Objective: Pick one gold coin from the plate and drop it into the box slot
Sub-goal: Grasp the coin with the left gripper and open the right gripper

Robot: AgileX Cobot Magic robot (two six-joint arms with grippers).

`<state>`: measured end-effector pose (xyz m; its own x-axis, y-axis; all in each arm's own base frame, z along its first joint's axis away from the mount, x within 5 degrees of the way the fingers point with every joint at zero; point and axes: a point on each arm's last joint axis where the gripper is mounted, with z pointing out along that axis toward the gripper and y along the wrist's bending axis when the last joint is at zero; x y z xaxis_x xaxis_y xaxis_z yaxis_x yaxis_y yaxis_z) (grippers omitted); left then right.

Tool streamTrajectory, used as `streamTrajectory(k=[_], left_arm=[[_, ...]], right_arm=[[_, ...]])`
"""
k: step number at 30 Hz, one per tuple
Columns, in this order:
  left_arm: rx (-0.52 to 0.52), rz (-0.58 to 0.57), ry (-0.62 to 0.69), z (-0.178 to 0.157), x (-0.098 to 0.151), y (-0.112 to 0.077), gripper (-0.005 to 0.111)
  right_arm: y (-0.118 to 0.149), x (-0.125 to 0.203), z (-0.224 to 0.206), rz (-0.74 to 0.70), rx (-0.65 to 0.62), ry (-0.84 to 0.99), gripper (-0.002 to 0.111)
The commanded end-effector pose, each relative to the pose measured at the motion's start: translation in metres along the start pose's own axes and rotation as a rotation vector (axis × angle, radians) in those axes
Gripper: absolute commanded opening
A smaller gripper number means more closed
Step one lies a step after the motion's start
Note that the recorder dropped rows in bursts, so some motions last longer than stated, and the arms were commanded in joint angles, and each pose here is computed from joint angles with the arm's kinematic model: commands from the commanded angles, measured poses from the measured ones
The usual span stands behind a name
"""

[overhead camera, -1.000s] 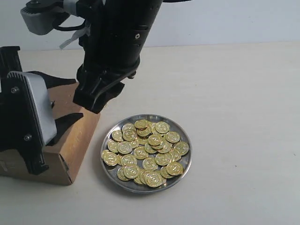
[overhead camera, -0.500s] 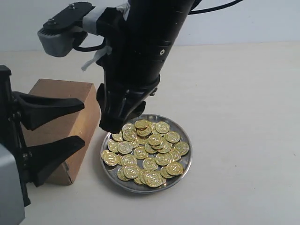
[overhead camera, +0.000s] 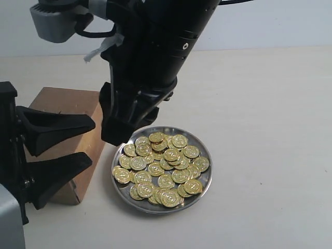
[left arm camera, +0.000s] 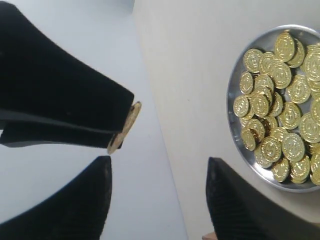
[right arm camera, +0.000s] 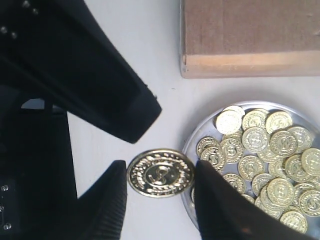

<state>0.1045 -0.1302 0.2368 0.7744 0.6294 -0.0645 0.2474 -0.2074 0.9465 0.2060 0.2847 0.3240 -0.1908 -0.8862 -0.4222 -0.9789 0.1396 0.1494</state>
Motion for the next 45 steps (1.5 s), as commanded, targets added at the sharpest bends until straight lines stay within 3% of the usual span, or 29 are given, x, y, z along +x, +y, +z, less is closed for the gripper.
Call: streamTrajectory(k=[1,12,20,29,37,45], left_arm=[[-0.035,0.042,-0.011,0.000,-0.002,0.007,0.055],[-0.049,0.151,-0.006,0.000,-0.003,0.029,0.054],[0.020,0.196,-0.008,0.010,-0.002,0.022,0.048],[0.020,0.206,-0.013,0.011,-0.003,0.021,0.048],[-0.007,0.209,-0.012,0.011,-0.004,0.031,0.033],[-0.010,0.206,-0.010,0.011,-0.004,0.034,0.032]], right_arm=[[0.001,0.000,0.000,0.000,-0.012,-0.013,0.036],[0.003,-0.001,0.000,0.005,-0.027,-0.023,0.036],[0.003,-0.001,0.000,0.001,-0.026,-0.023,0.036],[0.003,-0.001,0.000,-0.002,-0.026,-0.023,0.036],[0.003,-0.001,0.000,-0.002,-0.026,-0.023,0.036],[0.003,-0.001,0.000,-0.002,-0.026,-0.023,0.036]])
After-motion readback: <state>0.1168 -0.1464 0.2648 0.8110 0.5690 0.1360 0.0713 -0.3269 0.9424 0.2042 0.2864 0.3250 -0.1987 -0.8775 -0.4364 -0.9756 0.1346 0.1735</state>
